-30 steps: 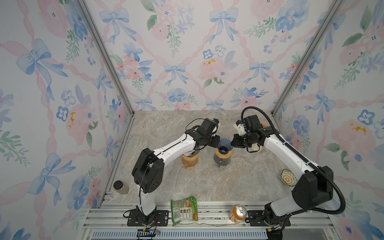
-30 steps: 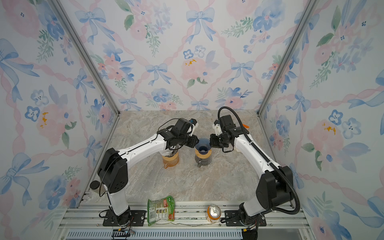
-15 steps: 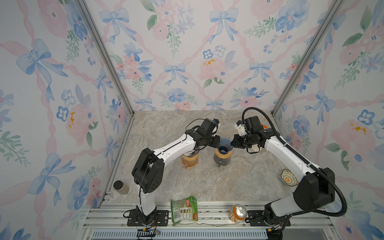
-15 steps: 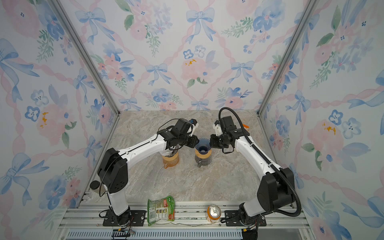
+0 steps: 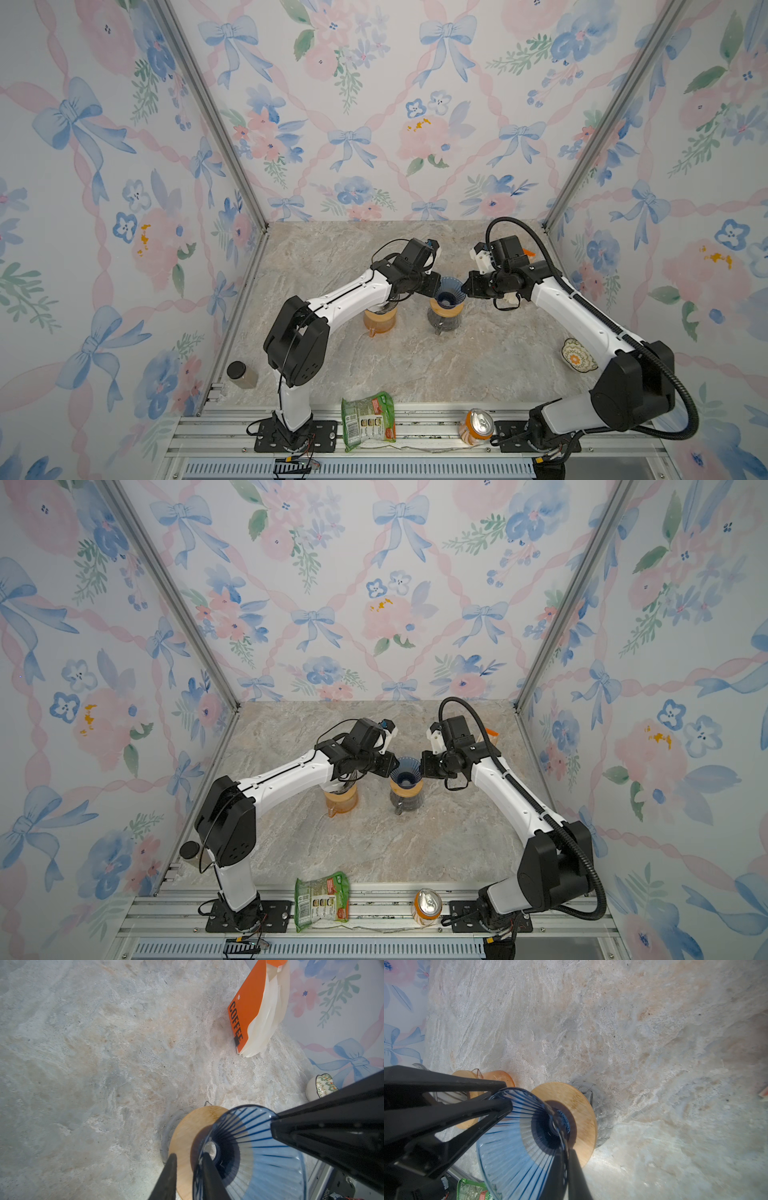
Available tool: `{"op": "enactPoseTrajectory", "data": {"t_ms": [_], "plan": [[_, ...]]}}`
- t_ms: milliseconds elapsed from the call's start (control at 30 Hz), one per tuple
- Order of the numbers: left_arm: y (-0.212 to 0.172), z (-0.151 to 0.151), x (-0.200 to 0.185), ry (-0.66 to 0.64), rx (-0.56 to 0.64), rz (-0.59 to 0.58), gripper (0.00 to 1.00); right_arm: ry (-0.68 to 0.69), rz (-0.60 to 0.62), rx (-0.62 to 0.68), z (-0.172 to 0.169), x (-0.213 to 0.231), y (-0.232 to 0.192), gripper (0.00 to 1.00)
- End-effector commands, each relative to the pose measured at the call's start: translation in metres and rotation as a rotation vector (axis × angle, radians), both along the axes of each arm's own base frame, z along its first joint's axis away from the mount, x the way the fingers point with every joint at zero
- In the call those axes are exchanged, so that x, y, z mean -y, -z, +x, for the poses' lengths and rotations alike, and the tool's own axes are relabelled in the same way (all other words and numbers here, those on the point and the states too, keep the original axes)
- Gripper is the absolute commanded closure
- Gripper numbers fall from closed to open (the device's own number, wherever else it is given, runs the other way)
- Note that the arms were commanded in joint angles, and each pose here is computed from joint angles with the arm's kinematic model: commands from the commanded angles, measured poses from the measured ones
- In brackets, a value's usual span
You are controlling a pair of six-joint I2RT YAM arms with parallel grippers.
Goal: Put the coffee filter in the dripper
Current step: 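Hold the blue dripper seated on the ring with both grippers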
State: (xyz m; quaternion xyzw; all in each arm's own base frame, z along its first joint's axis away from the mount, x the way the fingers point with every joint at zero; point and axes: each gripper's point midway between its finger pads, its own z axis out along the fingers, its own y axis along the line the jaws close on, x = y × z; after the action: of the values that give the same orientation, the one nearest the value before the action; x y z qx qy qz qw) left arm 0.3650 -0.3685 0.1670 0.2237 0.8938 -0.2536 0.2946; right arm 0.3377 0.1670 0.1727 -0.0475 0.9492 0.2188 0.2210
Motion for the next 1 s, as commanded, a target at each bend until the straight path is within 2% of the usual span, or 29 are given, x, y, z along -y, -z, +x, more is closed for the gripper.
{"op": "enactPoseTrajectory", "data": {"t_ms": [0,633,967], "plan": [[0.022,-0.009,-0.018,-0.029,-0.057,0.068,0.78,0.010,-0.095,-0.171,-0.033,0.017,0.044,0.93],[0.045,-0.014,-0.024,-0.041,-0.102,0.100,0.80,0.005,-0.133,-0.213,-0.040,0.024,0.061,0.93],[0.055,-0.015,-0.027,-0.043,-0.120,0.114,0.81,-0.003,-0.197,-0.252,-0.043,0.032,0.069,0.92]]}}
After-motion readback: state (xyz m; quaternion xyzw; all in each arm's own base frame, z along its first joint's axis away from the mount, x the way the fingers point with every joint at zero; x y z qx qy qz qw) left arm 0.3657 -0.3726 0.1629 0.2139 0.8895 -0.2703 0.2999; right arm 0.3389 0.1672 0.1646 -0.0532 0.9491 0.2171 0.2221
